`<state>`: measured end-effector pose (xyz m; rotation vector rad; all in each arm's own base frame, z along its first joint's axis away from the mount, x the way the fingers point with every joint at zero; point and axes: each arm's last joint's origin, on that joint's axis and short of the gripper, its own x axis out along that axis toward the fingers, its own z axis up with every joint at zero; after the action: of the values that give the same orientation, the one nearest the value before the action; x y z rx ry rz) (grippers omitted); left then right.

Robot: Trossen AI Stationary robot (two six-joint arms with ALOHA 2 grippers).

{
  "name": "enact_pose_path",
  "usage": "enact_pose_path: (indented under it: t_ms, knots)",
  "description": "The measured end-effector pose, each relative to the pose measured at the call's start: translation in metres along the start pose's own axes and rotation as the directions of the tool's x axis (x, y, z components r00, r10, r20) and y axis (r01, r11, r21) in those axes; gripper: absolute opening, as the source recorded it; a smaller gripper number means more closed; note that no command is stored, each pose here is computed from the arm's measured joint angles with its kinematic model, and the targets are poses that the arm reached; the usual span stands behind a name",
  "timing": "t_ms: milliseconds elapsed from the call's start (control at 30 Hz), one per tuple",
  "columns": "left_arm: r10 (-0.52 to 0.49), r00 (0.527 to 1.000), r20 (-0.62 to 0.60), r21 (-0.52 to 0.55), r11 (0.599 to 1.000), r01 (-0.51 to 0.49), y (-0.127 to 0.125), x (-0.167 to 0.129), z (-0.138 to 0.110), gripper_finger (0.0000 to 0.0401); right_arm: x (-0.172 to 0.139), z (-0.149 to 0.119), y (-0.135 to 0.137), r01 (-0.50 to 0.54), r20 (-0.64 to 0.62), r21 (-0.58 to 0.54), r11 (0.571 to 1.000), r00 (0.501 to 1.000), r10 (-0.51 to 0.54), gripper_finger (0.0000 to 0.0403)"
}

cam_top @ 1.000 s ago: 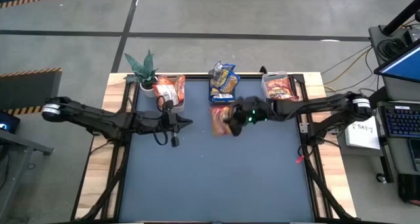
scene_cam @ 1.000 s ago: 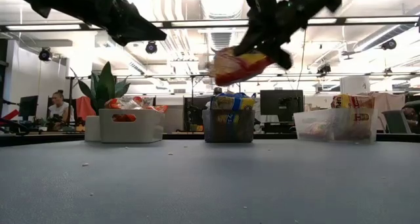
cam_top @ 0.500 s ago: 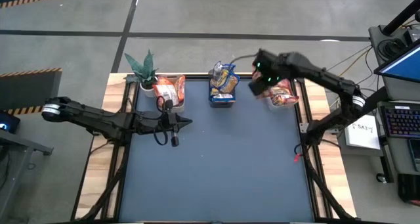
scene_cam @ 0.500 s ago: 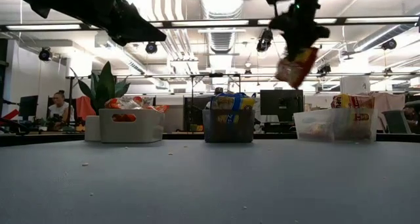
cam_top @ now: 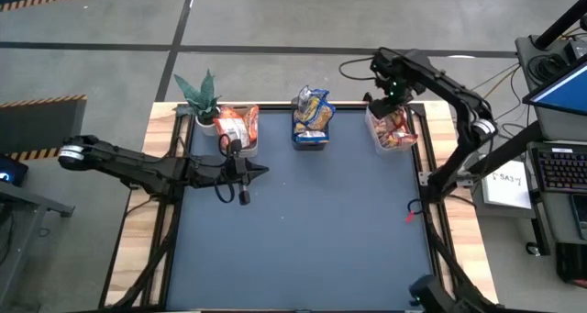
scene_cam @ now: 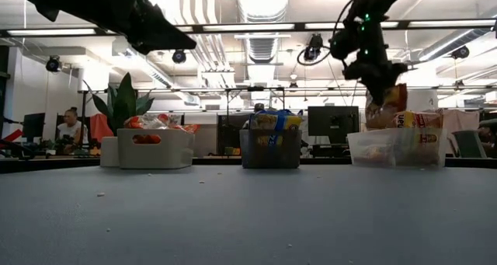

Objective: Sort Maruchan noodles
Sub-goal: Put the red noodle pack into the transparent bin

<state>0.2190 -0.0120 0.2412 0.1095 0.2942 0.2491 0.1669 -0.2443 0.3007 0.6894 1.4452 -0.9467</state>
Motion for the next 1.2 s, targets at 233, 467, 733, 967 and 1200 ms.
enact_pose_path:
  t_ms: [233, 467, 733, 967, 1200]
  knots:
    - [0.0, 1.0, -0.004, 0.001, 1.0, 0.0, 0.0, 0.0, 0.0, 0.0, 0.016, 0.012, 0.002, -0.007, -0.036, -0.048, 0.999, 0.999, 0.005, 0.0132]
    - [0.0, 1.0, -0.01, 0.0, 1.0, 0.0, 0.0, 0.0, -0.001, 0.0, 0.023, 0.021, 0.006, -0.08, -0.002, -0.058, 0.995, 0.997, 0.08, 0.0132]
    - [-0.001, 1.0, -0.01, 0.0, 1.0, 0.001, 0.0, 0.0, -0.001, 0.0, 0.035, 0.029, 0.008, -0.08, -0.025, -0.058, 0.995, 0.997, 0.079, 0.0132]
    - [-0.001, 1.0, -0.009, 0.0, 1.0, 0.001, 0.0, 0.0, -0.001, 0.0, 0.041, 0.033, 0.01, -0.079, -0.027, -0.053, 0.995, 0.997, 0.077, 0.0158]
    - [-0.001, 1.0, -0.009, 0.0, 1.0, 0.001, 0.0, 0.0, -0.001, 0.0, 0.04, 0.032, 0.006, -0.003, -0.033, -0.045, 0.999, 0.999, 0.002, 0.0197]
